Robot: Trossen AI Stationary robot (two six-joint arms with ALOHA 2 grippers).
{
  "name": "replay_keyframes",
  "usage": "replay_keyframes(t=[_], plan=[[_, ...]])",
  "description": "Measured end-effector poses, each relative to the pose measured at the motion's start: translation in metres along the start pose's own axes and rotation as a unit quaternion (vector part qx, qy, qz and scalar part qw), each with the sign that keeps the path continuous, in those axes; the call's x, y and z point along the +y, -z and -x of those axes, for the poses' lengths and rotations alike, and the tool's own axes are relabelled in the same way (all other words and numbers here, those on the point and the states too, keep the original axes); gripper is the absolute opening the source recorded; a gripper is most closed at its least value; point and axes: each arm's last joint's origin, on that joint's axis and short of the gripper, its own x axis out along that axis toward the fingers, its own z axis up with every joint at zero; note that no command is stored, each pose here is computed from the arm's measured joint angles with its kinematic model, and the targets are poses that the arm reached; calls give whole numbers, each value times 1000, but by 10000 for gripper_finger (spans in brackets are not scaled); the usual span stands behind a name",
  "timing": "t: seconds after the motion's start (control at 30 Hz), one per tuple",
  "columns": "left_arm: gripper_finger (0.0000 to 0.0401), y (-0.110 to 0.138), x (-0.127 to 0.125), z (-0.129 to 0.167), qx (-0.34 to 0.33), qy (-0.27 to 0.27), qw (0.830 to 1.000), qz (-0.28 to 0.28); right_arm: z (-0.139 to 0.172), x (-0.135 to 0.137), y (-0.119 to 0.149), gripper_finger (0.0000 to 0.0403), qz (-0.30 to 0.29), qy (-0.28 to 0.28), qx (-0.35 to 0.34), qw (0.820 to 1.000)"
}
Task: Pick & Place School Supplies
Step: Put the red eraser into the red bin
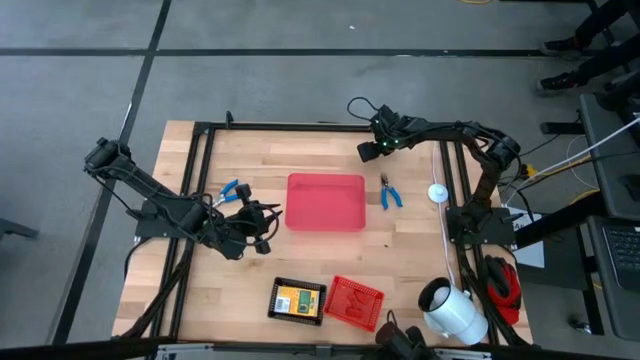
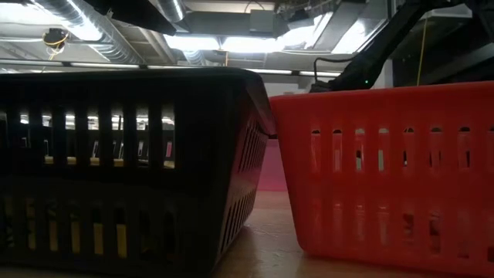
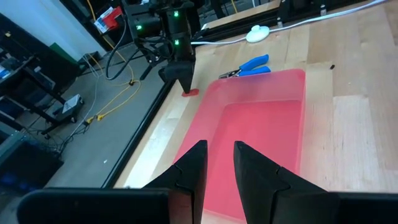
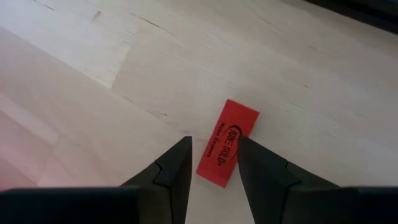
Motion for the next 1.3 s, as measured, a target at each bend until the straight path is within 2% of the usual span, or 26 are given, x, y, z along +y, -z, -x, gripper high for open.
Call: replay_keyframes(t=[0.2, 0.57, 0.87, 1.0, 1.17, 1.3], plan=[[77, 0, 0, 0, 0, 0, 1000, 0, -13, 0, 3, 131, -1, 5, 21, 1000], [77, 0, 0, 0, 0, 5, 1000, -2, -14, -5, 7, 130, -1, 36, 43, 998], [77, -5, -1, 0, -15, 14, 1000, -4, -13, -6, 8, 127, -5, 39, 56, 998], [77, -7, -2, 0, -22, 18, 1000, -7, -11, -4, 5, 98, -5, 41, 59, 997], [77, -7, -2, 0, -22, 18, 1000, -7, -10, -2, 3, 20, 1, 39, 56, 998], [77, -7, -2, 0, -22, 18, 1000, -10, -10, 2, 5, 19, 10, 39, 56, 998]])
